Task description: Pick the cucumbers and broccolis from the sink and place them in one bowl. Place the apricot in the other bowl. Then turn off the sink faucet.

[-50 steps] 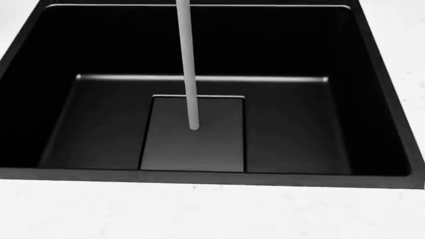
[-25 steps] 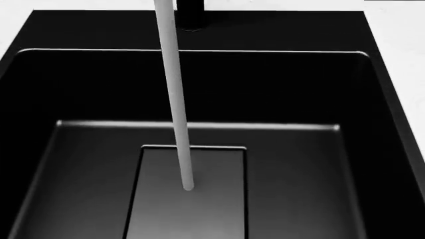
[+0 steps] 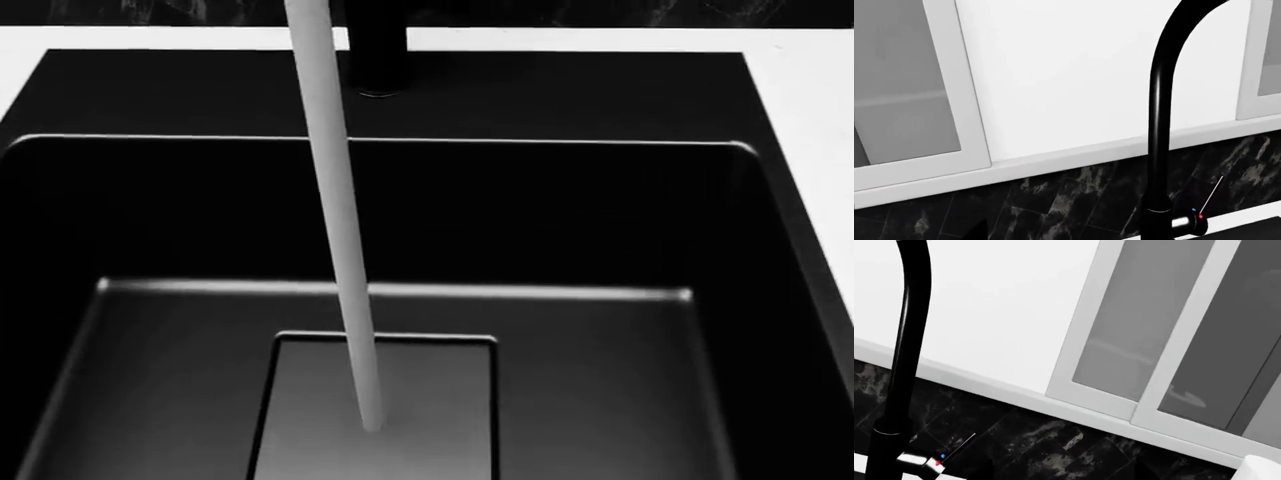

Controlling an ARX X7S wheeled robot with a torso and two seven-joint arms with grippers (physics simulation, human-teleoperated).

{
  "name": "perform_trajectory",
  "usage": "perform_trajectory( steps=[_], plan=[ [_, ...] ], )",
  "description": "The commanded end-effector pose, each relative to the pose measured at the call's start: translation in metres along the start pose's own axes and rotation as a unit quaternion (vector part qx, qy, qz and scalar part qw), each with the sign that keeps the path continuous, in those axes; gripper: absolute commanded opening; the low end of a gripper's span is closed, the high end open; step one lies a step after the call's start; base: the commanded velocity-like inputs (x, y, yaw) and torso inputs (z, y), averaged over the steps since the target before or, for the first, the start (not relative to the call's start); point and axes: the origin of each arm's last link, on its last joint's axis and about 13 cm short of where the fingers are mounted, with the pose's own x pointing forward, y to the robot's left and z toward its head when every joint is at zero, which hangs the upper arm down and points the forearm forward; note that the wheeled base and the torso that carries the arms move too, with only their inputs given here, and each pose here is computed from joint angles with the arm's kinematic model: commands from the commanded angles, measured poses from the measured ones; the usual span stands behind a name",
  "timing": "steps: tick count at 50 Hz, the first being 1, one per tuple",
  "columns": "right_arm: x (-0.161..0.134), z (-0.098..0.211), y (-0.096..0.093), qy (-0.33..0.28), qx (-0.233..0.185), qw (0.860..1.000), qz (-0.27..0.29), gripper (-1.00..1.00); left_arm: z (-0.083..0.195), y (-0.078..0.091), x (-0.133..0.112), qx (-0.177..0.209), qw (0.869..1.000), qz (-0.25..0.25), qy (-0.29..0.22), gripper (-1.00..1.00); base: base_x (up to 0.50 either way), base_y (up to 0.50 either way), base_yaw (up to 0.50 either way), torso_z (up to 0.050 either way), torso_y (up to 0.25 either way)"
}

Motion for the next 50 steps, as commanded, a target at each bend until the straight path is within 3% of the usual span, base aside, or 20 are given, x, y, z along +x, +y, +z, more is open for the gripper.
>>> perform_trajectory(
  steps=[1, 15, 26, 50],
  plan=[
    [0.002, 0.002, 0.002, -0.014, 0.009, 1.0, 0.005, 1.0, 0.008, -0.003, 0.002, -0.002, 1.0, -0.017, -0.015, 1.0, 0.27, 0.0, 0.0, 0.0, 0.0],
    [-0.001, -0.007, 0.0, -0.001, 0.023, 1.0, -0.002, 1.0, 0.007, -0.003, 0.001, -0.004, 1.0, -0.017, -0.016, 1.0, 0.22, 0.0, 0.0, 0.0, 0.001],
    [0.03, -0.021, 0.001, 0.024, 0.044, 0.999, -0.002, 1.0, -0.001, -0.003, 0.002, -0.007, 1.0, -0.02, -0.009, 1.0, 0.0, 0.0, 0.0, 0.0, 0.0],
    [0.052, -0.037, -0.003, 0.054, 0.063, 0.996, -0.032, 1.0, -0.01, -0.001, 0.005, -0.012, 1.0, -0.019, -0.003, 1.0, 0.0, 0.0, 0.0, 0.0, 0.0]
  ],
)
